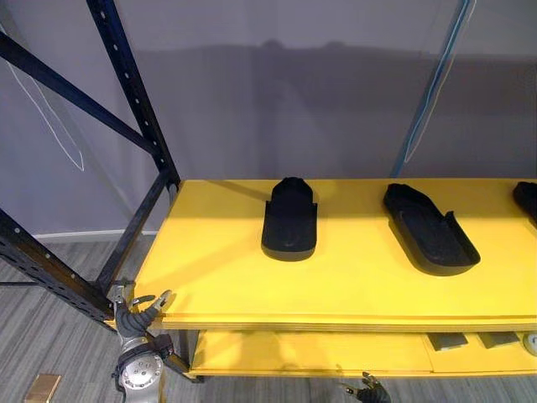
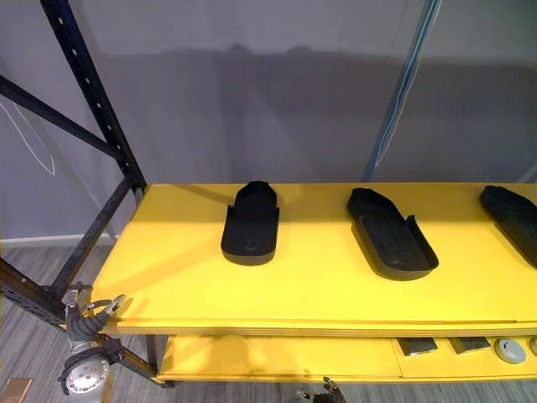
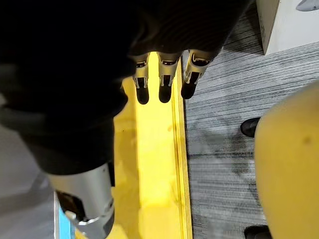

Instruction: Walk over and take plastic housings, then place them on the shelf

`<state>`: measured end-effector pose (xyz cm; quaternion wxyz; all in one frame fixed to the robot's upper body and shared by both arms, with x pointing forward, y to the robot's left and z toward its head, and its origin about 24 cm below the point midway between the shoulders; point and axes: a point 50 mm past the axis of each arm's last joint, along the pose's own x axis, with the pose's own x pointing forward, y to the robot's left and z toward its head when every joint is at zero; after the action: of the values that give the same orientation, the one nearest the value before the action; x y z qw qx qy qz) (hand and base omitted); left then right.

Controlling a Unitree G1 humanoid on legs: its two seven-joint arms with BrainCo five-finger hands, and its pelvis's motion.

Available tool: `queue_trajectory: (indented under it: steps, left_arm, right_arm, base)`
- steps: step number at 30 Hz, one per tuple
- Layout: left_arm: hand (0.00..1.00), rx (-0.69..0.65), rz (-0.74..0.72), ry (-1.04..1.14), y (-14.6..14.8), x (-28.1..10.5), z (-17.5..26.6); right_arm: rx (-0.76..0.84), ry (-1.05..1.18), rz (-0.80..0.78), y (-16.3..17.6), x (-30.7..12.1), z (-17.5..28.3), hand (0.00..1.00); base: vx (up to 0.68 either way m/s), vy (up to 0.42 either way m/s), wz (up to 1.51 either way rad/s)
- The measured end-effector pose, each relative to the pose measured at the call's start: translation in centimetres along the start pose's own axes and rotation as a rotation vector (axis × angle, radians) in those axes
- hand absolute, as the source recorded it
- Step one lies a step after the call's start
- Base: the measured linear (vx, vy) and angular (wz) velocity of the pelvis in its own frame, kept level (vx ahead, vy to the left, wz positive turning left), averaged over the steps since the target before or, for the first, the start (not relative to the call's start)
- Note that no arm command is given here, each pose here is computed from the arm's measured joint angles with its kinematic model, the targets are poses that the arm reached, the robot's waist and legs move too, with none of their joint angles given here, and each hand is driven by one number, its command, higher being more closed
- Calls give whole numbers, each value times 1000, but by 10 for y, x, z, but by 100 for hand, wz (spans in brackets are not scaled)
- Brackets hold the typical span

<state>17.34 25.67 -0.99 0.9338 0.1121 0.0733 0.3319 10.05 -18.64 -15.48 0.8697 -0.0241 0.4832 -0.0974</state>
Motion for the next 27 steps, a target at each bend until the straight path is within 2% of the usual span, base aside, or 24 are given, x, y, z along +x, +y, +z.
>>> queue_trajectory:
  steps: [2, 8, 14, 23, 27]
  left_arm:
    - [0, -30, 1, -34, -2, -8, 9]
    - [0, -227, -60, -88, -12, -35, 32]
    - [0, -289, -110, -109, -18, -44, 40]
    - [0, -157, -49, -50, -8, -38, 26]
    - [0, -141, -42, -40, -7, -36, 24]
  right_arm:
    - [2, 4, -1, 3, -1, -2, 0]
    - [-11, -35, 33, 19, -4, 3, 0]
    - [-21, -49, 49, 24, -5, 5, 0]
    - [-43, -47, 44, 22, -6, 3, 0]
    - [-44, -40, 45, 22, -6, 1, 0]
  base:
    - [40, -21, 17]
    - [21, -17, 13]
    - [8, 3, 1]
    - [-1, 1, -1]
    - [-62, -14, -1]
